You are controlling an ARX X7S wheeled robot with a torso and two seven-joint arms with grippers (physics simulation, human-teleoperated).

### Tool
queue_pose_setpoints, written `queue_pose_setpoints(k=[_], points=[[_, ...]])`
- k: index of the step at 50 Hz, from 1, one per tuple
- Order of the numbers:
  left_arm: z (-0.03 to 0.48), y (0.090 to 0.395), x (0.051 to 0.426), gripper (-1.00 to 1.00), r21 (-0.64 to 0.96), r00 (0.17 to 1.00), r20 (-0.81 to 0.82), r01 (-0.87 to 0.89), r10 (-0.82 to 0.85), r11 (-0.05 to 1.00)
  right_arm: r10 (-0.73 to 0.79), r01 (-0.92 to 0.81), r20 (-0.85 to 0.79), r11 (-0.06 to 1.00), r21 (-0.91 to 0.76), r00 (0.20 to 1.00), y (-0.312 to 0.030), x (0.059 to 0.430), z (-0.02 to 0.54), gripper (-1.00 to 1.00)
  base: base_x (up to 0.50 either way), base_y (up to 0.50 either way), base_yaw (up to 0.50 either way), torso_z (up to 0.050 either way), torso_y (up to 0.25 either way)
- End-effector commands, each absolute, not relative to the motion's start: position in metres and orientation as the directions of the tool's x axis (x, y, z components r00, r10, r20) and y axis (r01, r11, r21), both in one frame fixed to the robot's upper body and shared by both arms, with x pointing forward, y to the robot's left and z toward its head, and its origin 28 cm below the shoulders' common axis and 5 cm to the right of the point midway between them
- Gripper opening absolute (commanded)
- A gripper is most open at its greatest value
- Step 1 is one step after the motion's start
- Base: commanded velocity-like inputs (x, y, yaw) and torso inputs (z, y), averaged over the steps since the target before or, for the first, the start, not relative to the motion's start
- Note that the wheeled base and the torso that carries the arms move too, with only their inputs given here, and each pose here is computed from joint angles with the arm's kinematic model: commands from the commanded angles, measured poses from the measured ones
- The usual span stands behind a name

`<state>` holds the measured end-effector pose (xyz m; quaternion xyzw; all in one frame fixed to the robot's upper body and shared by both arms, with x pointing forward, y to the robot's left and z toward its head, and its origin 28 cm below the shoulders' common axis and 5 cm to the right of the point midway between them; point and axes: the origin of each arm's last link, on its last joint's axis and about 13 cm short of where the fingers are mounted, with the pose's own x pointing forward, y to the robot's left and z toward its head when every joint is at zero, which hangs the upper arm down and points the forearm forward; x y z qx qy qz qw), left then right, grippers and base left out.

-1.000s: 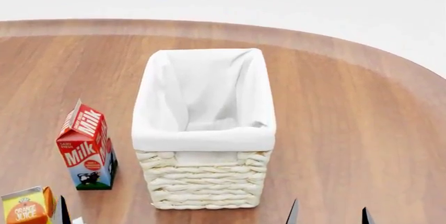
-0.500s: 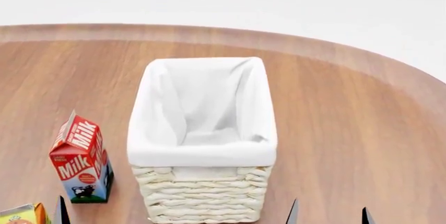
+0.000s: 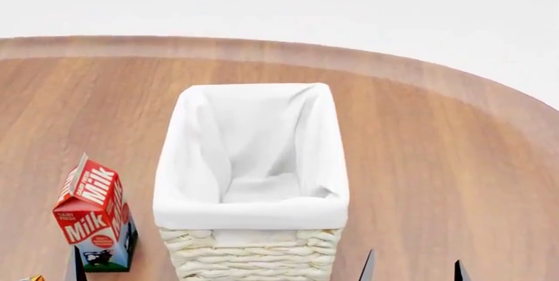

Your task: Pick up the alphabet soup, and put it in the basket.

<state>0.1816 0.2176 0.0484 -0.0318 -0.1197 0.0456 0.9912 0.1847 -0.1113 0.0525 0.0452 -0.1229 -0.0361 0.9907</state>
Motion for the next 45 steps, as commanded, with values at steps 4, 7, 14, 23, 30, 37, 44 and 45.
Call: queue_pose_setpoints(k=[4,7,14,23,30,37,44,45], points=[[0.049,0.218,0.181,1.0,-0.074,0.967,0.234,-0.084,0.099,0.994,-0.08,0.051,0.254,0.991,0.122,0.964,-0.112,0.183,0.053,1.0,0.0,0.0,0.0,0.0,0.0],[0.049,0.218,0.181,1.0,-0.074,0.967,0.234,-0.084,0.099,0.994,-0.077,0.047,0.255,0.992,0.121,0.964,-0.112,0.184,0.053,1.0,0.0,0.0,0.0,0.0,0.0],[0.049,0.218,0.181,1.0,-0.073,0.967,0.234,-0.084,0.099,0.994,-0.072,0.042,0.256,0.992,0.121,0.964,-0.112,0.185,0.052,1.0,0.0,0.0,0.0,0.0,0.0],[0.049,0.217,0.182,1.0,-0.074,0.968,0.234,-0.077,0.092,0.994,0.009,-0.033,0.226,0.994,0.105,0.974,-0.112,0.186,0.048,1.0,0.0,0.0,0.0,0.0,0.0],[0.048,0.217,0.181,1.0,-0.073,0.968,0.233,-0.076,0.091,0.994,0.261,-0.277,0.151,0.955,0.105,0.954,-0.113,0.177,0.046,1.0,0.0,0.0,0.0,0.0,0.0],[0.048,0.218,0.181,1.0,-0.072,0.969,0.231,-0.078,0.093,0.994,0.404,-0.423,0.143,0.895,0.141,0.903,-0.115,0.168,0.046,1.0,0.0,0.0,0.0,0.0,0.0],[0.047,0.217,0.181,1.0,-0.067,0.97,0.226,-0.079,0.093,0.995,0.487,-0.508,0.15,0.842,0.183,0.861,-0.115,0.162,0.05,1.0,0.0,0.0,0.0,0.0,0.0],[0.047,0.217,0.181,1.0,-0.069,0.97,0.227,-0.078,0.092,0.995,0.502,-0.524,0.153,0.83,0.191,0.851,-0.115,0.161,0.05,1.0,0.0,0.0,0.0,0.0,0.0]])
